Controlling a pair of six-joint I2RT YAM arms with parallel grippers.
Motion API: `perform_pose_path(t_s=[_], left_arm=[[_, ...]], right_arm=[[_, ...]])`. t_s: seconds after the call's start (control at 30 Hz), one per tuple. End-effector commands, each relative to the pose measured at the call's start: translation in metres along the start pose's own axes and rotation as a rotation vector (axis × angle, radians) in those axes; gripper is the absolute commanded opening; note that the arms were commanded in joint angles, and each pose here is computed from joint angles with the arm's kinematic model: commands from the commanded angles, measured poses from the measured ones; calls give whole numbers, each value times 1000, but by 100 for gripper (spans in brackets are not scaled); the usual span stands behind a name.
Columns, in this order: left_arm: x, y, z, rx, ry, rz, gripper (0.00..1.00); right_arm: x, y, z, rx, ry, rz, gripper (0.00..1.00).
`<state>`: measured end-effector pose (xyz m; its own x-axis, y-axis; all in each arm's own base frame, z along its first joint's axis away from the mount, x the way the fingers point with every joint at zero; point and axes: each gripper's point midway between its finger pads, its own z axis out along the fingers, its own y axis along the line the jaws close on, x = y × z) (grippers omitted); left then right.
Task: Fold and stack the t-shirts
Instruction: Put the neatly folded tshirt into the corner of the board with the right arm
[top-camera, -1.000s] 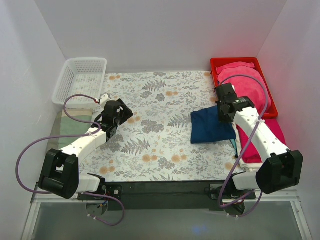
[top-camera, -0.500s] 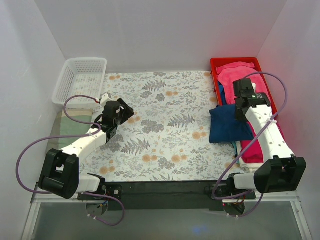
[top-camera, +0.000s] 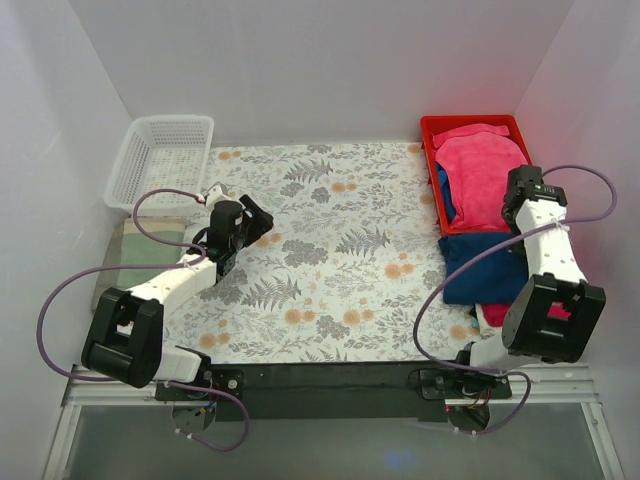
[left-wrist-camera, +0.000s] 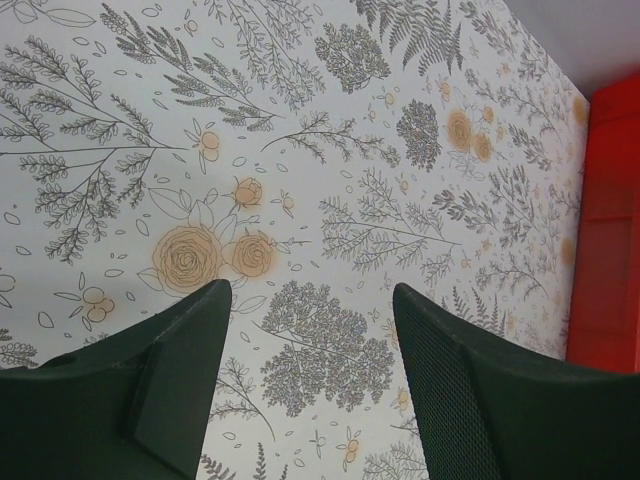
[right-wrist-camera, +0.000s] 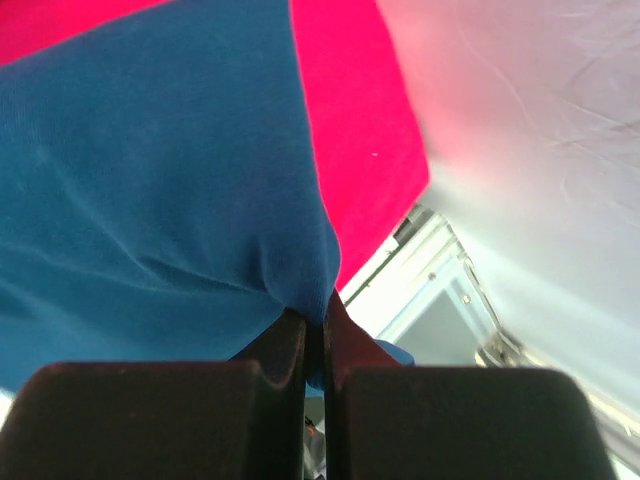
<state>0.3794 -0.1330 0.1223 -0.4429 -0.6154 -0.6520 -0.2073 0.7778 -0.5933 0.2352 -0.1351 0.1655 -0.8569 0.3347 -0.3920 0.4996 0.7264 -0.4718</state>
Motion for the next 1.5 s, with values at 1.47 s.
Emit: perform_pose_path(t_s=[1.47], left_arm=[[9,7,15,-10,3,42,64]], right_arm=[[-51,-89,41,500,155,296,24]])
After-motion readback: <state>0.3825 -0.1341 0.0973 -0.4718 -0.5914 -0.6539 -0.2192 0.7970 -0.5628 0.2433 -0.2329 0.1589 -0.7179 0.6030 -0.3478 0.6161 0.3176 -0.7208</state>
